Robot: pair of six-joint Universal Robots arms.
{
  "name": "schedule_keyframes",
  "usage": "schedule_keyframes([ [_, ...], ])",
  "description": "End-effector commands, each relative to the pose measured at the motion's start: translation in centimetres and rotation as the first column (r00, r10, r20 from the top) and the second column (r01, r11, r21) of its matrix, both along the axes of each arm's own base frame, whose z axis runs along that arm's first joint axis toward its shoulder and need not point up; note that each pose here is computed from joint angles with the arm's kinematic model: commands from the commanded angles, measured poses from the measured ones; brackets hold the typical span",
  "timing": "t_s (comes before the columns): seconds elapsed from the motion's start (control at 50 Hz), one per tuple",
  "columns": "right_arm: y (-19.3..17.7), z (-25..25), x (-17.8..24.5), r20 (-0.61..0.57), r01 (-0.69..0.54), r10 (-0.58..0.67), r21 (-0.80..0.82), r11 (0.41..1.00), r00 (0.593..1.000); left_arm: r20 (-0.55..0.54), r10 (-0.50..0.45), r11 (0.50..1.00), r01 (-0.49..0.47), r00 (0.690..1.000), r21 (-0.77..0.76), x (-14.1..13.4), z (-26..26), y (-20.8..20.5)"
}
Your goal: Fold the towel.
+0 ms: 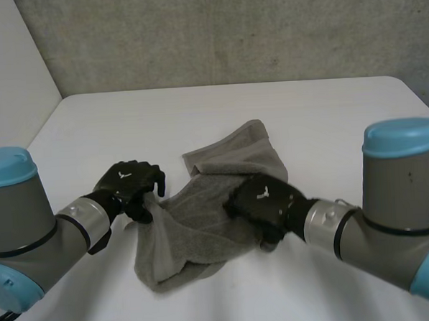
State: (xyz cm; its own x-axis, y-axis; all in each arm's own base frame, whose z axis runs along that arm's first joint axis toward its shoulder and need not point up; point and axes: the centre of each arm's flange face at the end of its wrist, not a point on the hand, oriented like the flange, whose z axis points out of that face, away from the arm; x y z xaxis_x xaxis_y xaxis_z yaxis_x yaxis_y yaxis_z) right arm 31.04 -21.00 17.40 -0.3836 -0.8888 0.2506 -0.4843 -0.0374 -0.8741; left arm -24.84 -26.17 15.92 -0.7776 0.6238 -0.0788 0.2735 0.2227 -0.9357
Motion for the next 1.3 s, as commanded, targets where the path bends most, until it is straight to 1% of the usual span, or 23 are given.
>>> schedule_keyframes([
  [0.02,-3.2,2.7,1.4,0.105,0.072,-0.068,-0.029,0.997,0.992,0.006,-0.002,1.000,0.002,1.000,0.011,0.0,-0.4,0.2],
  [0.1,-4.5,3.7,2.3,0.143,0.091,-0.085,-0.039,0.995,0.986,0.021,-0.006,1.000,0.006,1.000,0.013,0.1,-0.7,0.4],
  [0.14,-6.1,4.3,3.3,0.164,0.114,-0.107,-0.035,0.993,0.981,0.049,-0.018,1.000,0.018,0.999,0.000,0.1,-1.0,0.6],
  [0.16,-6.1,4.3,3.3,0.164,0.114,-0.107,-0.035,0.993,0.981,0.049,-0.018,1.000,0.018,0.999,0.000,0.1,-1.0,0.6],
  [0.2,-7.8,4.6,4.2,0.169,0.135,-0.128,-0.027,0.991,0.977,0.079,-0.033,0.999,0.034,0.996,-0.010,0.2,-1.3,0.7],
  [0.22,-7.8,4.6,4.2,0.169,0.135,-0.129,-0.027,0.990,0.977,0.079,-0.033,0.999,0.034,0.996,-0.010,0.2,-1.3,0.7],
  [0.26,-9.2,4.0,5.4,0.157,0.147,-0.143,-0.014,0.989,0.977,0.090,-0.039,0.999,0.041,0.995,-0.020,0.1,-1.3,0.7],
  [0.38,-11.2,3.1,6.6,0.142,0.176,-0.172,-0.016,0.984,0.975,0.084,-0.045,0.998,0.049,0.995,-0.049,-0.2,-1.1,0.6],
  [0.42,-12.1,2.0,7.1,0.131,0.184,-0.182,-0.007,0.983,0.975,0.076,-0.044,0.996,0.050,0.996,-0.078,-0.4,-1.0,0.3],
  [0.54,-12.7,0.3,7.6,0.123,0.180,-0.179,0.004,0.984,0.976,0.066,-0.041,0.993,0.048,0.997,-0.108,-0.5,-0.8,0.1],
  [0.58,-12.3,-1.1,8.1,0.106,0.163,-0.165,0.023,0.986,0.981,0.060,-0.040,0.992,0.047,0.997,-0.119,-0.5,-0.7,-0.1],
  [0.72,-11.9,-2.2,8.6,0.097,0.148,-0.151,0.035,0.988,0.984,0.058,-0.047,0.991,0.054,0.997,-0.125,-0.8,-1.0,0.0],
  [0.8,-11.9,-2.1,8.6,0.102,0.148,-0.150,0.030,0.989,0.983,0.071,-0.062,0.992,0.069,0.996,-0.103,-1.0,-1.9,0.2],
  [0.98,-12.4,1.8,8.7,0.176,0.168,-0.155,-0.059,0.984,0.972,0.080,-0.084,0.993,0.090,0.993,-0.082,-1.8,-3.1,0.1],
  [1.08,-12.8,3.2,8.2,0.188,0.226,-0.207,-0.086,0.970,0.960,0.078,-0.082,0.992,0.089,0.994,-0.090,-2.0,-2.9,-0.4],
  [1.12,-13.8,4.6,7.1,0.199,0.298,-0.273,-0.114,0.948,0.941,0.072,-0.077,0.990,0.085,0.994,-0.115,-2.1,-2.2,-0.9],
  [1.14,-13.8,4.6,7.1,0.199,0.299,-0.273,-0.114,0.948,0.941,0.072,-0.077,0.990,0.085,0.994,-0.115,-2.1,-2.2,-0.9],
  [1.18,-15.4,6.6,4.8,0.220,0.395,-0.361,-0.138,0.908,0.906,0.058,-0.072,0.984,0.080,0.996,-0.161,-2.3,-0.9,-1.6],
  [1.2,-15.5,6.6,4.8,0.220,0.396,-0.362,-0.138,0.908,0.906,0.058,-0.072,0.984,0.080,0.996,-0.161,-2.3,-0.9,-1.6],
  [1.22,-16.0,7.8,3.8,0.240,0.434,-0.395,-0.141,0.890,0.887,0.046,-0.065,0.978,0.073,0.997,-0.193,-2.5,0.2,-2.0],
  [1.24,-16.0,7.8,3.8,0.240,0.434,-0.395,-0.141,0.890,0.887,0.046,-0.065,0.978,0.073,0.997,-0.193,-2.5,0.2,-2.0],
  [1.28,-16.3,10.2,2.3,0.293,0.481,-0.434,-0.111,0.870,0.852,0.024,-0.026,0.961,0.031,0.999,-0.274,-2.5,2.8,-3.0],
  [1.3,-16.3,10.3,2.3,0.293,0.481,-0.434,-0.111,0.870,0.852,0.024,-0.026,0.961,0.031,0.999,-0.275,-2.5,2.8,-3.0],
])
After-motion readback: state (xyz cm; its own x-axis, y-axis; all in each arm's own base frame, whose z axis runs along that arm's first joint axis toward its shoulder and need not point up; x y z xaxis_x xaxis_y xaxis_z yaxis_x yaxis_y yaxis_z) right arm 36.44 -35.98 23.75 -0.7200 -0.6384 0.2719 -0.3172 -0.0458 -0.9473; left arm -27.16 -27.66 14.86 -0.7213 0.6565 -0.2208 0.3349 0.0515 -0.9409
